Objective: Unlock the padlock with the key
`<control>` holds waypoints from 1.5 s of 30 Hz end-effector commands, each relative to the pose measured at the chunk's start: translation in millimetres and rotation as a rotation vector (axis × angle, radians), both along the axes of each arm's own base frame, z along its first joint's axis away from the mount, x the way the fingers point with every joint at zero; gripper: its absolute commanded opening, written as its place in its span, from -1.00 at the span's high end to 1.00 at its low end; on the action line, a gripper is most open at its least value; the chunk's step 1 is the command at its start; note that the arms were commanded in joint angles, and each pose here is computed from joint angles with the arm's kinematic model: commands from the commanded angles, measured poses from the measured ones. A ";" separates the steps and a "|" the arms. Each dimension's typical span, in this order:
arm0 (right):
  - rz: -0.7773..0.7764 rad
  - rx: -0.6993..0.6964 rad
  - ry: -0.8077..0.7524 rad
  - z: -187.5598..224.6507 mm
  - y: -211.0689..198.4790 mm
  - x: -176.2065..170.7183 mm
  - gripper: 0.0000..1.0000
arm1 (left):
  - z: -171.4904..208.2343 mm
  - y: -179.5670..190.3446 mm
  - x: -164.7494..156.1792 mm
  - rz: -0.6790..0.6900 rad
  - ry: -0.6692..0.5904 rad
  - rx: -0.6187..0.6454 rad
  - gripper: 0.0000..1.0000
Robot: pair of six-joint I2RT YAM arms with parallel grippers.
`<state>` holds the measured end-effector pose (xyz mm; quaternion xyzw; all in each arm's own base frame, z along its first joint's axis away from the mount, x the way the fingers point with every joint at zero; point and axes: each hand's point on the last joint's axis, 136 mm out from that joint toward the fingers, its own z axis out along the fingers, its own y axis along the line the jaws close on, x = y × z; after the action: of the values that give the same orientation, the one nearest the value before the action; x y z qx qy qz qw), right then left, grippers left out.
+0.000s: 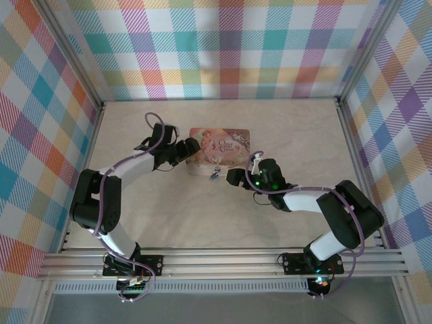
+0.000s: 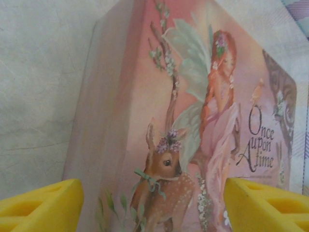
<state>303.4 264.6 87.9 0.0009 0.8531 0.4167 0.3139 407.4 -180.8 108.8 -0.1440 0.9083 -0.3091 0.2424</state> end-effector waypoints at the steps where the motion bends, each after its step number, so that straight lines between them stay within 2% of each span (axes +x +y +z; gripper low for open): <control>1: 0.038 0.019 -0.045 16.6 7.0 10.4 -0.80 | -4.2 -0.6 -3.6 -0.032 0.020 -0.011 -0.47; 4: 0.031 0.020 -0.063 20.9 3.0 18.2 -0.89 | -14.9 0.5 -12.3 -0.036 0.047 -0.007 -0.38; 9: 0.054 0.018 -0.104 28.5 2.4 31.8 -0.90 | -29.4 4.6 -32.3 -0.033 0.086 -0.002 -0.29; 17: 0.101 0.004 -0.166 31.6 7.8 53.7 -0.90 | -38.0 10.3 -59.6 -0.024 0.116 0.006 -0.26; 25: 0.134 0.012 -0.232 35.5 6.1 44.2 -0.99 | -33.0 6.7 -69.9 -0.017 0.113 -0.010 -0.26; 28: 0.173 0.033 -0.214 34.8 11.0 31.8 -0.92 | -29.8 3.3 -68.0 -0.024 0.106 -0.011 -0.26; 33: 0.211 0.060 -0.191 27.9 24.9 18.2 -0.95 | -30.6 0.8 -65.6 -0.025 0.101 -0.003 -0.24; 45: 0.260 0.115 -0.138 10.1 52.0 17.1 -0.90 | -34.6 3.7 -66.2 -0.013 0.113 0.024 -0.21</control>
<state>316.9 302.4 79.3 -0.1038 0.8204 0.4743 0.3019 353.9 -178.8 86.6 -0.1480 0.9120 -0.3146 0.2177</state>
